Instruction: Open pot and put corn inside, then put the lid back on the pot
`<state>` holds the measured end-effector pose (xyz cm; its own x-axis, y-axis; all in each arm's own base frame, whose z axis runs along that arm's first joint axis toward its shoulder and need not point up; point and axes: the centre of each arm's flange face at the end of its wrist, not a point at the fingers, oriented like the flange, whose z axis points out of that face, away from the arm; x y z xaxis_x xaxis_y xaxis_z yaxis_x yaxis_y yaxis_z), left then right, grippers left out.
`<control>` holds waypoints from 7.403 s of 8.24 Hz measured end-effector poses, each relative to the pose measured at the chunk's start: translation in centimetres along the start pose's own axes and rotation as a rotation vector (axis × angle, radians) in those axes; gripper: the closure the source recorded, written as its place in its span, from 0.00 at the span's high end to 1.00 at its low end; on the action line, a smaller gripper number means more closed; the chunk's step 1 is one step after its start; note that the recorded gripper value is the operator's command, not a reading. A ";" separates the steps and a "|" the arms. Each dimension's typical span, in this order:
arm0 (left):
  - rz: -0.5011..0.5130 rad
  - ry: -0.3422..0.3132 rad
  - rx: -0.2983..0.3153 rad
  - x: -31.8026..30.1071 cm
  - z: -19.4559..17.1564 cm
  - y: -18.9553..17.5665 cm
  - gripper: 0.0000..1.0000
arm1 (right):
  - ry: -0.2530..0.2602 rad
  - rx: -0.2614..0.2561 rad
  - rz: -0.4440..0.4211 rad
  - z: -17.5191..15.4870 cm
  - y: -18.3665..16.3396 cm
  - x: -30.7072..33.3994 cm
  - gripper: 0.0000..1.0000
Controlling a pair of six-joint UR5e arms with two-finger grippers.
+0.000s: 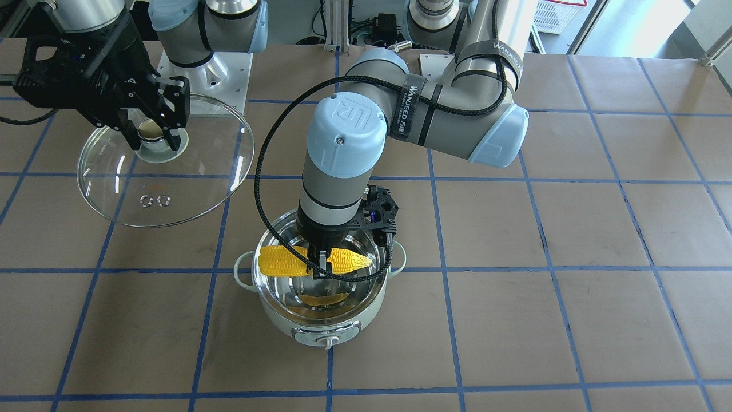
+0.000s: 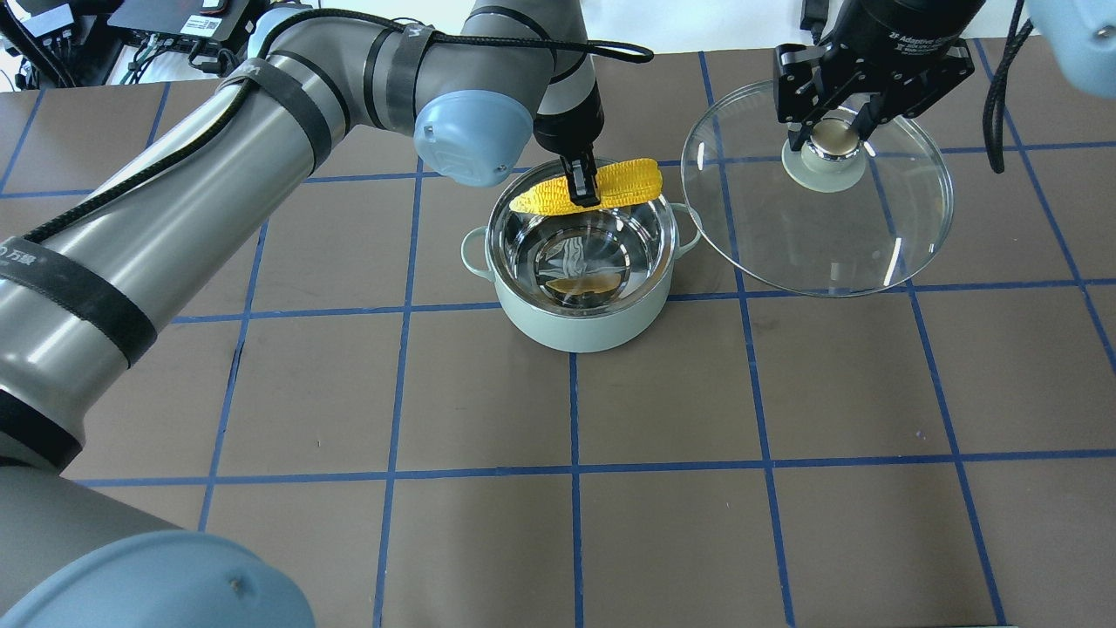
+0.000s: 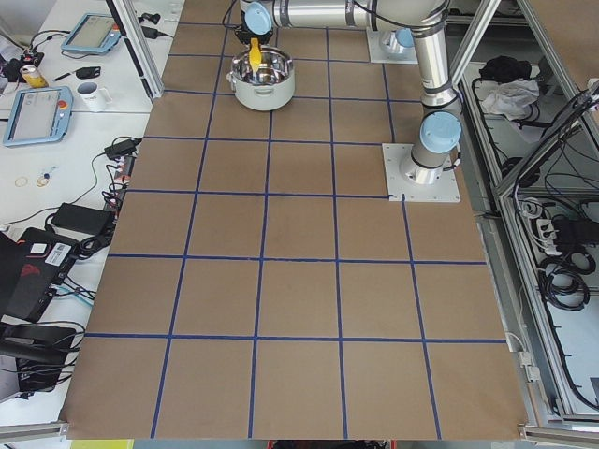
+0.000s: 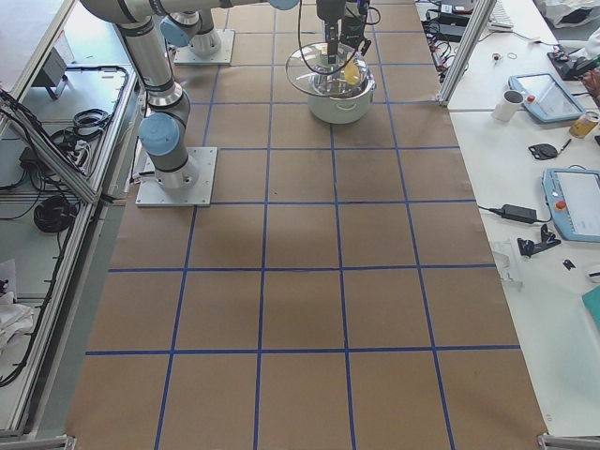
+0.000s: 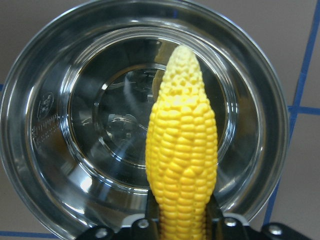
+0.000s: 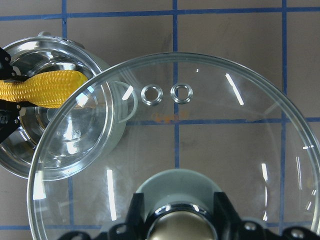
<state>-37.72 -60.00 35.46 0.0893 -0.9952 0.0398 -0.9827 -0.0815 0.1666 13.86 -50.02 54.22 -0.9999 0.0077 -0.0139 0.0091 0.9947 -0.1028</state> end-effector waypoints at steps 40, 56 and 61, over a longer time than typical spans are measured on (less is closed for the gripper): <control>1.441 0.008 0.211 -5.9 -24.2 -20.8 1.00 | 0.010 -0.010 0.051 17.2 -6.5 -20.7 0.13; 1.680 -0.105 0.163 -8.1 -24.6 -22.4 1.00 | 0.014 0.030 0.081 19.6 -5.7 -21.6 0.13; 1.677 -0.111 0.168 -8.1 -24.6 -22.4 1.00 | 0.016 0.029 0.072 19.7 -5.7 -21.6 0.13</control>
<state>-12.38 -48.73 55.64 -0.9998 0.0168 -0.0138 0.0179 0.9963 -0.0838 35.71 -57.88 35.49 -0.9967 0.0811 -0.0064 0.0813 0.9881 -0.1307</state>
